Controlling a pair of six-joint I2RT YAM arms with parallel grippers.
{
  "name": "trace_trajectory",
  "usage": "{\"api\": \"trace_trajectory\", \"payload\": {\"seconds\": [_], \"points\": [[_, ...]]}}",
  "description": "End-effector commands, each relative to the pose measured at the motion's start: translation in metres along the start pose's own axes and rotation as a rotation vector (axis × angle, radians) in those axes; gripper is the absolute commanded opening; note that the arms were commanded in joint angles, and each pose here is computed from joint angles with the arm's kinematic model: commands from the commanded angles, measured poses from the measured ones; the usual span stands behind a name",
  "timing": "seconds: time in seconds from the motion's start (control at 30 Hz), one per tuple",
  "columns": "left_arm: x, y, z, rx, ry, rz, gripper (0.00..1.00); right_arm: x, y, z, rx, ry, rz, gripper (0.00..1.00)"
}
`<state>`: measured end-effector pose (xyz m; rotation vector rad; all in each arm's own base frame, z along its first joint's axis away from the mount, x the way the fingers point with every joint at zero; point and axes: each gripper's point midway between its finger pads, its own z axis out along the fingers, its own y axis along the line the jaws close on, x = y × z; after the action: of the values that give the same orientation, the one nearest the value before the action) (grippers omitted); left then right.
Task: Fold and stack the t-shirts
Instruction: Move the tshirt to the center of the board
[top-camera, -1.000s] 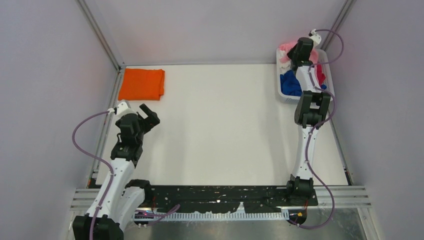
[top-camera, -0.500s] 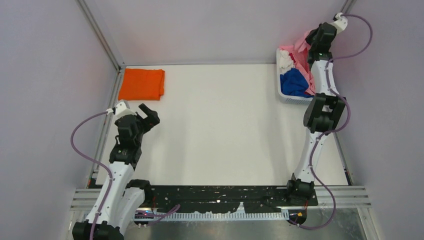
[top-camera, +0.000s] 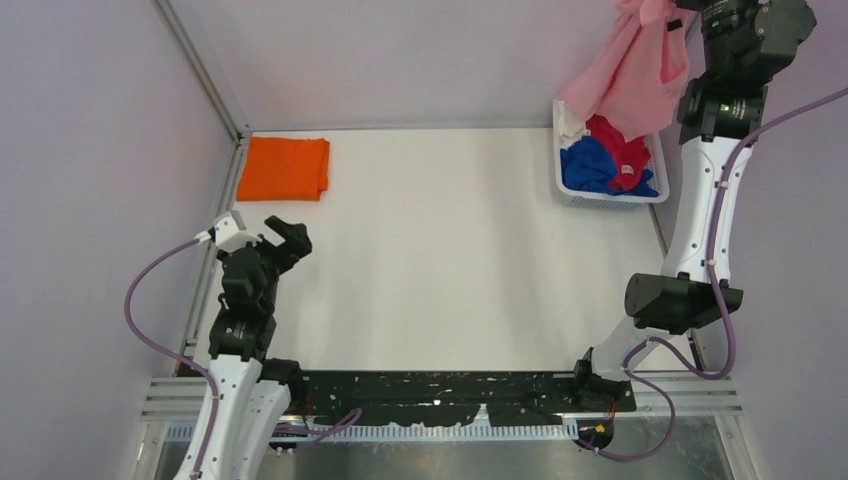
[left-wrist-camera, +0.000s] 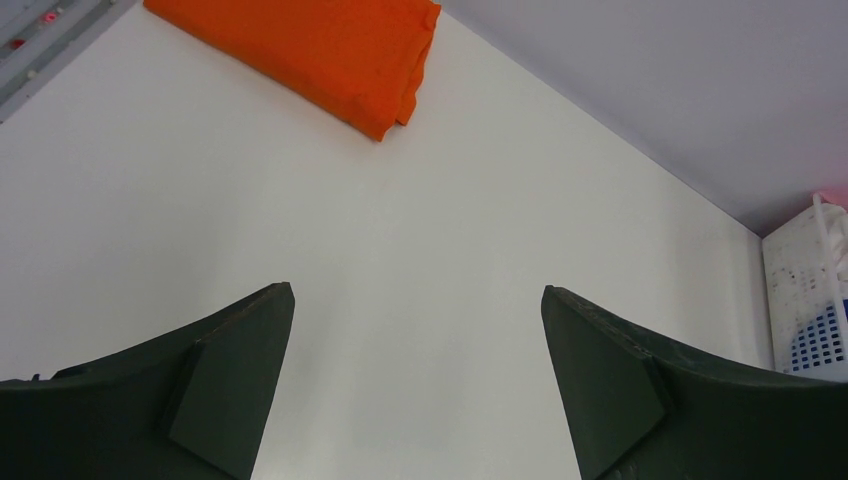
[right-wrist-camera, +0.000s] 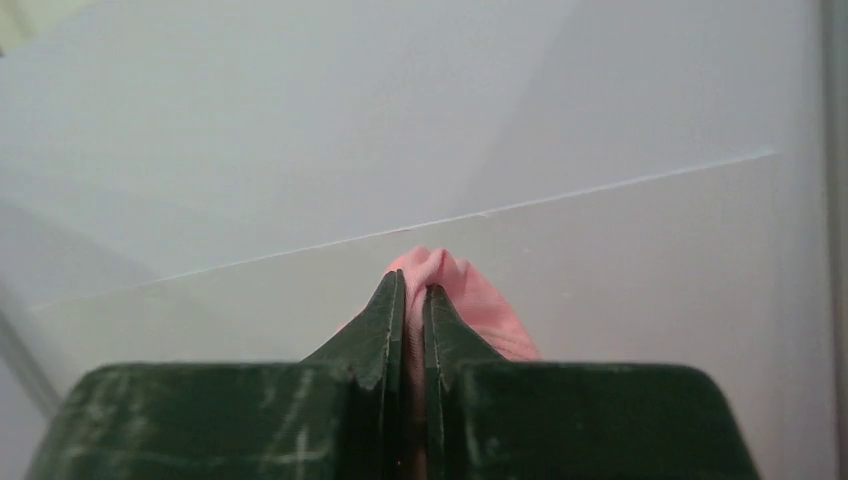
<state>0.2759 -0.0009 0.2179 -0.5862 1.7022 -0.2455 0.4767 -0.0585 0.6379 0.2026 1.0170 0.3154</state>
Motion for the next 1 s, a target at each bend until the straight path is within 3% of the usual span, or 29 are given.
{"api": "trace_trajectory", "payload": {"seconds": [0.0, 0.17, 0.3, 0.4, 0.53, 0.77, 0.97], "points": [[-0.001, 0.004, -0.007, -0.008, -0.008, -0.003, 0.99, -0.037, 0.108, -0.036, -0.435, 0.048, 0.157, 0.05], [0.002, -0.005, -0.012, 0.047, 0.002, -0.02, 0.99, -0.055, 0.204, -0.085, -0.747, 0.144, 0.339, 0.05], [0.002, -0.002, -0.016, 0.029, 0.017, -0.015, 0.99, -0.042, 0.273, -0.126, -0.886, 0.208, 0.355, 0.05], [0.004, 0.0, -0.019, 0.018, 0.031, -0.018, 0.99, -0.038, 0.303, -0.151, -0.931, 0.225, 0.336, 0.05], [0.006, -0.001, -0.021, 0.022, 0.04, -0.035, 0.99, -0.036, 0.322, -0.172, -0.928, 0.254, 0.431, 0.05], [0.009, -0.002, -0.022, 0.024, 0.058, -0.053, 0.99, 0.028, 0.271, -0.173, -0.493, 0.324, 0.5, 0.05], [0.018, -0.003, -0.016, 0.014, 0.106, -0.066, 0.99, 0.136, 0.175, -0.175, 0.006, 0.417, 0.36, 0.05]]}}
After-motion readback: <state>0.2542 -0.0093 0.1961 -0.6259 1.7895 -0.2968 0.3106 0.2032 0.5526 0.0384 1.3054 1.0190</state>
